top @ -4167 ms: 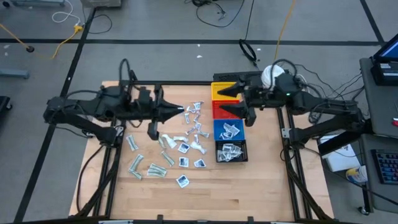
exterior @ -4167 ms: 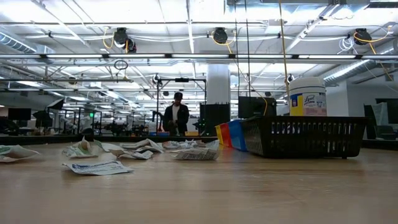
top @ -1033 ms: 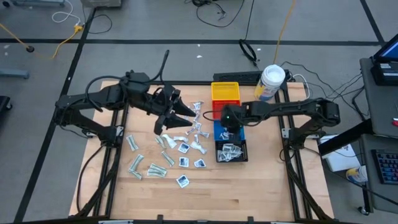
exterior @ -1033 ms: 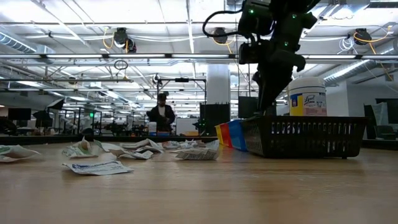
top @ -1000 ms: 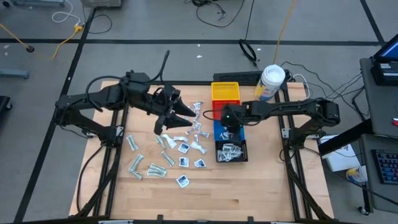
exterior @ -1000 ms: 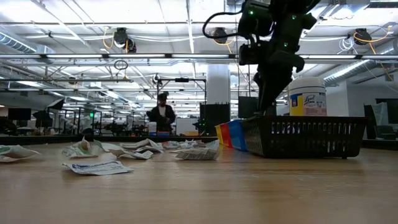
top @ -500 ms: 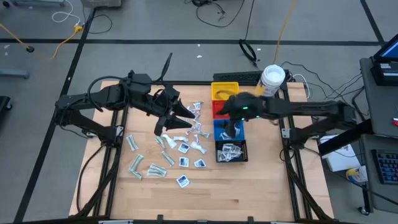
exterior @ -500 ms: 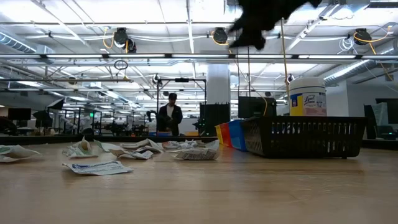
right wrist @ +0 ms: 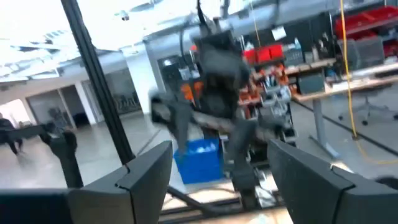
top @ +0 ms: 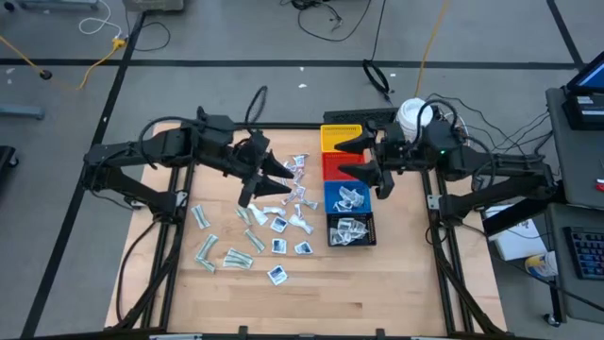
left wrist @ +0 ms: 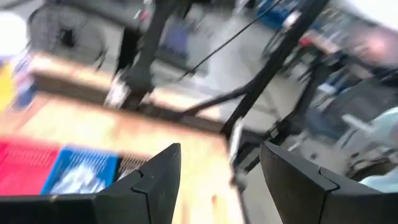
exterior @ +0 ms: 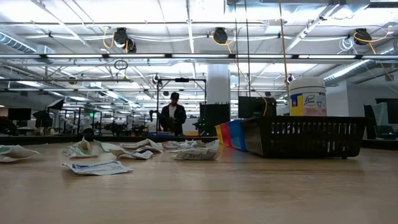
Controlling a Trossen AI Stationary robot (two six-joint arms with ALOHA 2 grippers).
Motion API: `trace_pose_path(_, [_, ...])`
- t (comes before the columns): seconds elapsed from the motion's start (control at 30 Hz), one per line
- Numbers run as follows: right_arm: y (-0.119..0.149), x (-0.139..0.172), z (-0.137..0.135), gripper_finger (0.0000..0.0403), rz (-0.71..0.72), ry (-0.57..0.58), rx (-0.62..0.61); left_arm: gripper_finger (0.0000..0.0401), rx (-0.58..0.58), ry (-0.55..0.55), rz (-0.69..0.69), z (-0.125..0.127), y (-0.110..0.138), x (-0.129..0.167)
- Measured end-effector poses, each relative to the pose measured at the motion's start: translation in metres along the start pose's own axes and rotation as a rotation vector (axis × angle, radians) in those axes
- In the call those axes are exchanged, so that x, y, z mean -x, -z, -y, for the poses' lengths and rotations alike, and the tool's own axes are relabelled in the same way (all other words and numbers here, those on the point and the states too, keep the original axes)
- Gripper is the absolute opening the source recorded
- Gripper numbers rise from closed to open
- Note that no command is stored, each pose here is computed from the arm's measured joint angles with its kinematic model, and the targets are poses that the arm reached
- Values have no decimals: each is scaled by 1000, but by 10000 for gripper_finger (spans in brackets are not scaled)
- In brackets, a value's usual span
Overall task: Pick & Place First Aid Supplies
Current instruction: Put the blue alcohol pad into the blue bin
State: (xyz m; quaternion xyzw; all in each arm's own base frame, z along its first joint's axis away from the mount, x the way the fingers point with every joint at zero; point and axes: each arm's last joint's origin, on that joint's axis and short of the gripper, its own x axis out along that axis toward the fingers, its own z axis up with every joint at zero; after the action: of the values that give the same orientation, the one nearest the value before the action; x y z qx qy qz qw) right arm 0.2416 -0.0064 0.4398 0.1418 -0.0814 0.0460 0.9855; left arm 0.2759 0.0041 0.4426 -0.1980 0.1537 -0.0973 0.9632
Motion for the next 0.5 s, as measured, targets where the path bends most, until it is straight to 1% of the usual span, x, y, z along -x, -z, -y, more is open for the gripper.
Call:
trace_pose_path(0.07, [-4,0,-2,258,10,-5,10,225,30,-66,-77,-4,9,1])
trace_pose_path(0.13, [-4,0,-1,258,9,-2,23,225,72,-113,-183,-9,20,-2])
trace_pose_path(0.23, [-4,0,1,258,4,7,27,225,118,-162,-309,-15,33,-6])
trace_pose_path(0.33, [-4,0,2,258,8,13,28,225,156,-182,-402,-19,41,-9])
trace_pose_path(0.43, [-5,1,4,258,11,18,30,225,204,-224,-547,-20,50,-16])
trace_pose_path(0.5, [-6,0,3,258,23,14,36,225,205,-266,-632,-20,56,-24])
